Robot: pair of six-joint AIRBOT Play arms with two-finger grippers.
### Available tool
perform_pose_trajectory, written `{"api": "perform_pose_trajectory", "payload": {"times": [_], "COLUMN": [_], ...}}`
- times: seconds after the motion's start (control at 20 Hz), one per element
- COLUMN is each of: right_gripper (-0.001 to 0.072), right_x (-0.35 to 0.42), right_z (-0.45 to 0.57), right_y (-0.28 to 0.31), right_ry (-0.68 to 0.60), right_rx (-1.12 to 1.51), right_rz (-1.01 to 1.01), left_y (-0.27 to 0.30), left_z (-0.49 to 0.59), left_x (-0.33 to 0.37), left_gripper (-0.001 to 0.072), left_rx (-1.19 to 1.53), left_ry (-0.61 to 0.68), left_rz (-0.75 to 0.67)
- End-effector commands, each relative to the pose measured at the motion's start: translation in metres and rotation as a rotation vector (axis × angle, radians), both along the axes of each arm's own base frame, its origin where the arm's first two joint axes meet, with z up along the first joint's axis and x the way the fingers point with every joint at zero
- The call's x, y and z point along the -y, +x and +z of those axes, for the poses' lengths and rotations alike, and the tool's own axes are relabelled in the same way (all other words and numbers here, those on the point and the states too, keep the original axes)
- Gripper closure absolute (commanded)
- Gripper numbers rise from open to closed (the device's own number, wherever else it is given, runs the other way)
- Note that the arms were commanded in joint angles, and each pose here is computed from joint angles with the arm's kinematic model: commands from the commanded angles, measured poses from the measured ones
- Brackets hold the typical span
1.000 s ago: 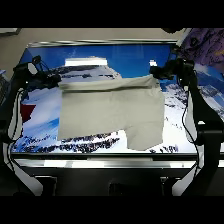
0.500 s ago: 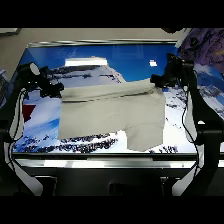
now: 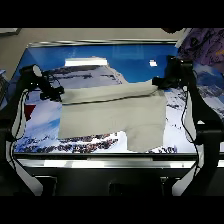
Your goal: Fold the clothes and pants, and hang the long-sleeved shirts on hangers.
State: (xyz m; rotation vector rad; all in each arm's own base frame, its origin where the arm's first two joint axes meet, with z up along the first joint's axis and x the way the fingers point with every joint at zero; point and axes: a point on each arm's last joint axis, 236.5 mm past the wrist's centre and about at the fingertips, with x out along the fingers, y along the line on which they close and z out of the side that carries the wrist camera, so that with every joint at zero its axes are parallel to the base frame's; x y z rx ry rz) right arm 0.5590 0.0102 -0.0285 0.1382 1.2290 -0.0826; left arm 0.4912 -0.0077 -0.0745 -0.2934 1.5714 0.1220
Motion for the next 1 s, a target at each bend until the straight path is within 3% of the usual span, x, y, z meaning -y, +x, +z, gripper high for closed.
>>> {"api": "perform_pose_trajectory", "payload": {"times": [0.0, 0.2, 0.25, 0.3, 0.35, 0.4, 0.45, 0.7, 0.8, 0.95], "right_gripper": [0.0674, 0.0669, 0.0640, 0.0543, 0.0422, 0.0309, 0.0267, 0.0251, 0.0227, 0.0227], "right_x": [-0.001, -0.003, -0.004, -0.004, -0.007, -0.012, -0.015, 0.028, 0.057, 0.062], "right_z": [-0.012, -0.032, -0.034, -0.034, -0.034, -0.032, -0.025, 0.050, 0.051, 0.017], "right_y": [-0.006, -0.008, -0.009, -0.009, -0.010, -0.014, -0.018, -0.054, -0.097, -0.187], "right_ry": [0.003, 0.011, 0.010, 0.013, 0.025, 0.043, 0.071, 0.256, 0.372, 0.535], "right_rx": [-0.040, -0.080, -0.083, -0.084, -0.090, -0.102, -0.109, -0.042, -0.059, -0.159], "right_rz": [0.003, 0.010, 0.014, 0.014, 0.018, 0.038, 0.054, 0.052, -0.016, -0.105], "left_y": [-0.003, -0.006, -0.006, -0.004, -0.002, 0.000, 0.002, -0.029, -0.057, -0.096], "left_z": [-0.009, -0.025, -0.027, -0.027, -0.025, -0.019, -0.009, 0.057, 0.066, 0.067], "left_x": [0.005, 0.018, 0.021, 0.023, 0.025, 0.022, 0.017, -0.051, -0.074, -0.067], "left_gripper": [0.0690, 0.0683, 0.0578, 0.0377, 0.0237, 0.0147, 0.0097, 0.0103, 0.0103, 0.0103], "left_rx": [-0.022, -0.054, -0.057, -0.050, -0.041, -0.028, -0.016, 0.007, 0.004, 0.070], "left_ry": [-0.004, -0.008, -0.012, -0.020, -0.026, -0.025, -0.025, -0.003, -0.011, -0.127], "left_rz": [-0.019, -0.044, -0.048, -0.047, -0.045, -0.041, -0.033, 0.013, 0.093, 0.200]}}
